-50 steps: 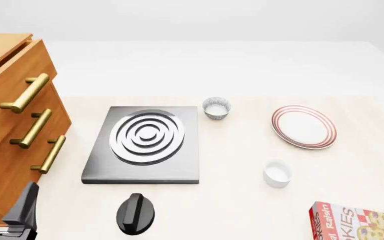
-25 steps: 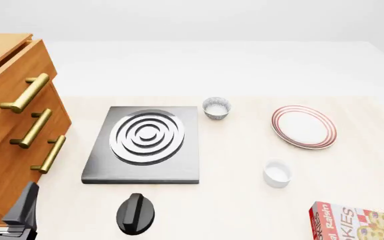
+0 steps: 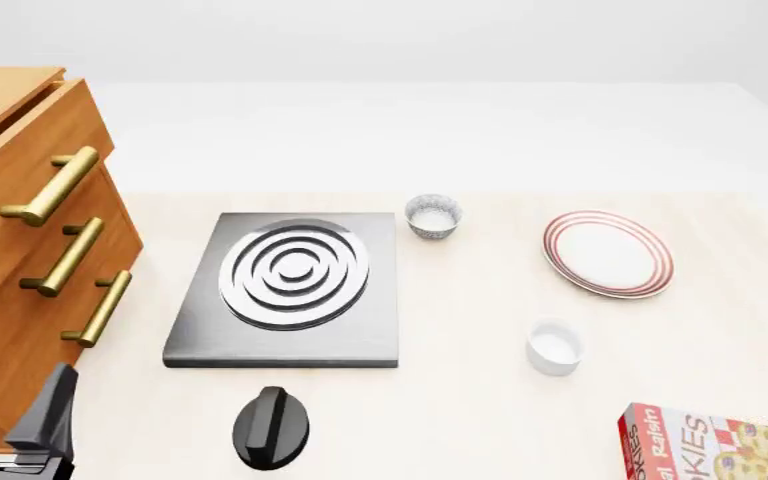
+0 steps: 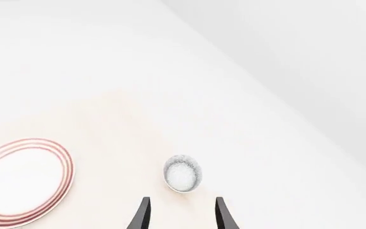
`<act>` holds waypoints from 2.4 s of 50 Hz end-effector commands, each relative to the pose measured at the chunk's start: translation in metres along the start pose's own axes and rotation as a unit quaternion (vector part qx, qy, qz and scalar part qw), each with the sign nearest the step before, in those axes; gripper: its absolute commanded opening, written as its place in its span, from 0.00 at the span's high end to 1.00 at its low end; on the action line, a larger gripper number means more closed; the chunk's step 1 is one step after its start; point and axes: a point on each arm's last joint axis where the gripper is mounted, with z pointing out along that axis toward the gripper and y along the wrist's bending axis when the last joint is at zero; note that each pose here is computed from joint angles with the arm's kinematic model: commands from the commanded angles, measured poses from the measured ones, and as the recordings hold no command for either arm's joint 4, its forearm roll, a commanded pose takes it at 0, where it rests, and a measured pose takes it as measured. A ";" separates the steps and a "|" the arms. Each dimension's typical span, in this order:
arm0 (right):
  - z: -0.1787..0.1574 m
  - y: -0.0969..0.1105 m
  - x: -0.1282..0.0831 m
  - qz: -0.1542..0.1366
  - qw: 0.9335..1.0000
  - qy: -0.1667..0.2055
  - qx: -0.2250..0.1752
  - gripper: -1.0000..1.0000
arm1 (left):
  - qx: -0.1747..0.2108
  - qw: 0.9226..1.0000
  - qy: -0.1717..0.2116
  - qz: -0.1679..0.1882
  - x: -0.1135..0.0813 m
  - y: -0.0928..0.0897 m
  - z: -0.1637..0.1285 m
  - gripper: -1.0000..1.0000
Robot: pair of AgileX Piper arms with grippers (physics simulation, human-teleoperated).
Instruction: Pick the akita bowl next to the cookies box and place it on the plate.
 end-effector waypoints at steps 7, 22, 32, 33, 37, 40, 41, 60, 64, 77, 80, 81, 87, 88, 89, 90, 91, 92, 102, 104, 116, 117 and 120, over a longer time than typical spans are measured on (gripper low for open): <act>0.048 -0.028 -0.006 0.020 0.998 0.049 0.035 0.00 | 0.000 1.000 0.000 0.000 0.000 0.000 0.000 0.00; 0.093 -0.050 -0.001 0.029 0.993 0.100 0.049 0.00 | 0.000 1.000 0.000 0.000 0.000 0.000 0.000 0.00; 0.120 -0.063 0.008 0.027 0.990 0.128 0.056 0.00 | 0.000 1.000 0.000 0.000 0.000 0.000 0.000 0.00; 0.123 -0.063 0.009 0.026 0.990 0.130 0.056 0.00 | 0.000 1.000 0.000 0.000 0.000 0.000 0.000 0.00; 0.131 -0.064 0.011 0.033 0.989 0.137 0.054 0.00 | 0.000 1.000 0.000 0.000 0.000 0.000 0.000 0.00; 0.135 -0.064 0.011 0.032 0.988 0.140 0.053 0.00 | 0.000 1.000 0.000 0.000 0.000 0.000 0.000 0.00; 0.137 -0.064 0.012 0.032 0.988 0.141 0.052 0.00 | 0.000 1.000 0.000 0.000 0.000 0.000 0.000 0.00; 0.174 -0.059 0.019 0.035 0.985 0.164 0.036 0.00 | 0.000 1.000 0.000 0.000 0.000 0.000 0.000 0.00; 0.182 -0.059 0.024 0.032 0.985 0.168 0.034 0.00 | 0.000 1.000 0.000 0.000 0.000 0.000 0.000 0.00; 0.207 -0.057 0.032 0.029 0.983 0.180 0.026 0.00 | 0.000 1.000 0.000 0.000 0.000 0.000 0.000 0.00; 0.213 -0.057 0.036 0.029 0.982 0.183 0.025 0.00 | 0.000 1.000 0.000 0.000 0.000 0.000 0.000 0.00; 0.215 -0.057 0.037 0.028 0.982 0.185 0.025 0.00 | 0.000 1.000 0.000 0.000 0.000 0.000 0.000 0.00; 0.225 -0.057 0.042 0.025 0.981 0.189 0.022 0.00 | 0.000 1.000 0.000 0.000 0.000 0.000 0.000 0.00; 0.228 -0.056 0.043 0.025 0.981 0.190 0.022 0.00 | 0.000 1.000 0.000 0.000 0.000 0.000 0.000 0.00; 0.230 -0.056 0.045 0.024 0.981 0.192 0.021 0.00 | 0.000 1.000 0.000 0.000 0.000 0.000 0.000 0.00; 0.231 -0.056 0.046 0.023 0.981 0.193 0.021 0.00 | 0.000 1.000 0.000 0.000 0.000 0.000 0.000 0.00; 0.234 -0.056 0.048 0.023 0.981 0.194 0.020 0.00 | 0.000 1.000 0.000 0.000 0.000 0.000 0.000 0.00; 0.235 -0.055 0.049 0.022 0.980 0.195 0.019 0.00 | 0.000 1.000 0.000 0.000 0.000 0.000 0.000 0.00; 0.255 -0.051 0.070 0.016 0.978 0.207 0.013 0.00 | 0.000 1.000 0.000 0.000 0.000 0.000 0.000 0.00; 0.258 -0.049 0.074 0.014 0.978 0.210 0.011 0.00 | 0.000 1.000 0.000 0.000 0.000 0.000 0.000 0.00; 0.277 -0.040 0.101 0.004 0.974 0.228 -0.001 0.00 | 0.000 1.000 0.000 0.000 0.000 0.000 0.000 0.00; 0.278 -0.039 0.103 0.003 0.973 0.229 -0.002 0.00 | 0.000 1.000 0.000 0.000 0.000 0.000 0.000 0.00; 0.282 -0.037 0.109 0.003 0.972 0.233 -0.004 0.00 | 0.000 1.000 0.000 0.000 0.000 0.000 0.000 0.00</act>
